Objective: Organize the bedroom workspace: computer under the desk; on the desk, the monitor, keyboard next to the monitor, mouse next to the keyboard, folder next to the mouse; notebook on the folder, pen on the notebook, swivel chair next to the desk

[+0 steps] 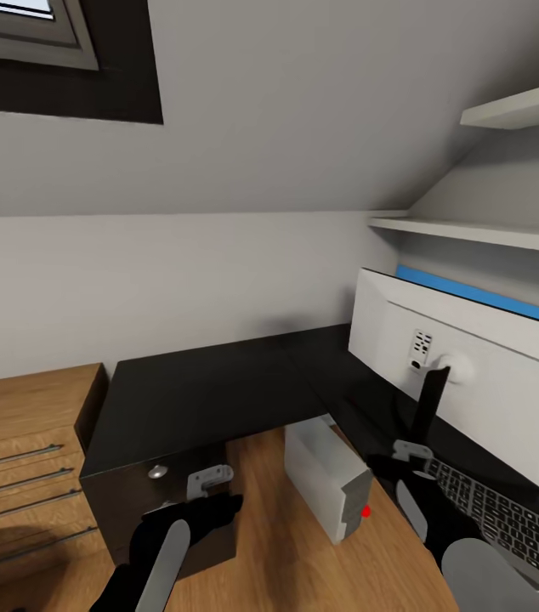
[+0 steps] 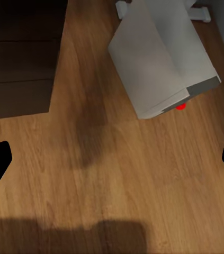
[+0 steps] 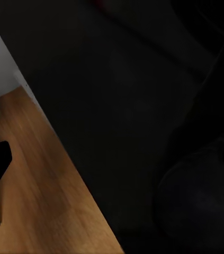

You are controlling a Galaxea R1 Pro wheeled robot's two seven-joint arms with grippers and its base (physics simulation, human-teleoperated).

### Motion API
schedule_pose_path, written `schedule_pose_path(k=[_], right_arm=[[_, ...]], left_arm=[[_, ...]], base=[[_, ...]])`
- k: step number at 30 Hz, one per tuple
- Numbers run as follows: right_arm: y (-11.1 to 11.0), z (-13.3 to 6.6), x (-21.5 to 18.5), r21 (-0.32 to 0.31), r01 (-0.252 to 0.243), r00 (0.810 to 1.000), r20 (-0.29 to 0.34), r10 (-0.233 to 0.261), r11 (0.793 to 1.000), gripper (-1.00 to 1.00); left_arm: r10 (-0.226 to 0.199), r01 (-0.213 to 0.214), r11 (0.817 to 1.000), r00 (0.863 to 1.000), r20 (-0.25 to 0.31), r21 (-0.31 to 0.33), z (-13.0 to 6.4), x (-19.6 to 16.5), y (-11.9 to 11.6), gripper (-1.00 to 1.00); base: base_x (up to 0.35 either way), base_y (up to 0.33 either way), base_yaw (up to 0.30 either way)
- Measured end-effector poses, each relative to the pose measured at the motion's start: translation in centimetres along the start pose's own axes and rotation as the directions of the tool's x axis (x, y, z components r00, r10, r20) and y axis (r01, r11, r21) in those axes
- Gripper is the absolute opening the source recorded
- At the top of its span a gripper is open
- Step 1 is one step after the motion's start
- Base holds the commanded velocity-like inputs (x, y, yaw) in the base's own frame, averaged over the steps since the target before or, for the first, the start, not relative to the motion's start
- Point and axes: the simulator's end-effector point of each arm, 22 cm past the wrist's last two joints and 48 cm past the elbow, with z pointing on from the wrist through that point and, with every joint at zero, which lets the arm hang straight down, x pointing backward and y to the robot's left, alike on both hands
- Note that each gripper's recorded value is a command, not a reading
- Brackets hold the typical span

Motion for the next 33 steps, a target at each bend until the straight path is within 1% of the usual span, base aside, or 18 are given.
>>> schedule_pose_path(k=[6,25,26,28,29,33], right_arm=[[0.0,-0.1,-0.1,-0.001,-0.001,1.0,0.0,0.001,1.0,1.0],[0.1,-0.1,0.4,-0.001,-0.003,1.0,-0.016,0.003,1.0,1.0],[0.0,-0.1,0.8,0.001,-0.003,0.999,-0.033,0.003,1.0,1.0],[-0.1,-0.1,0.9,0.005,-0.003,0.999,-0.041,0.004,1.0,1.0],[-0.4,-0.1,1.1,0.018,-0.003,0.999,-0.049,0.004,1.0,1.0],[-0.7,-0.1,1.3,0.038,-0.002,0.998,-0.056,0.004,0.999,1.0]], left_arm=[[0.001,-0.001,1.0,1.0,0.002,0.001,-0.1,-0.1,-0.1,1.0],[0.001,-0.001,1.0,1.0,0.002,0.001,-0.1,-0.1,-0.1,1.0],[0.001,-0.001,1.0,1.0,0.002,0.002,-0.1,-0.1,-0.1,1.0],[0.001,-0.001,1.0,1.0,0.002,0.002,-0.1,-0.1,-0.1,1.0],[0.001,-0.001,1.0,1.0,0.002,0.002,-0.1,-0.1,-0.1,1.0],[0.001,-0.001,1.0,1.0,0.002,0.002,-0.1,-0.1,-0.1,1.0]], base=[[0.0,0.0,-0.059],[0.0,0.0,-0.004],[0.0,0.0,0.0],[0.0,0.0,0.0],[0.0,0.0,0.0],[0.0,0.0,0.0]])
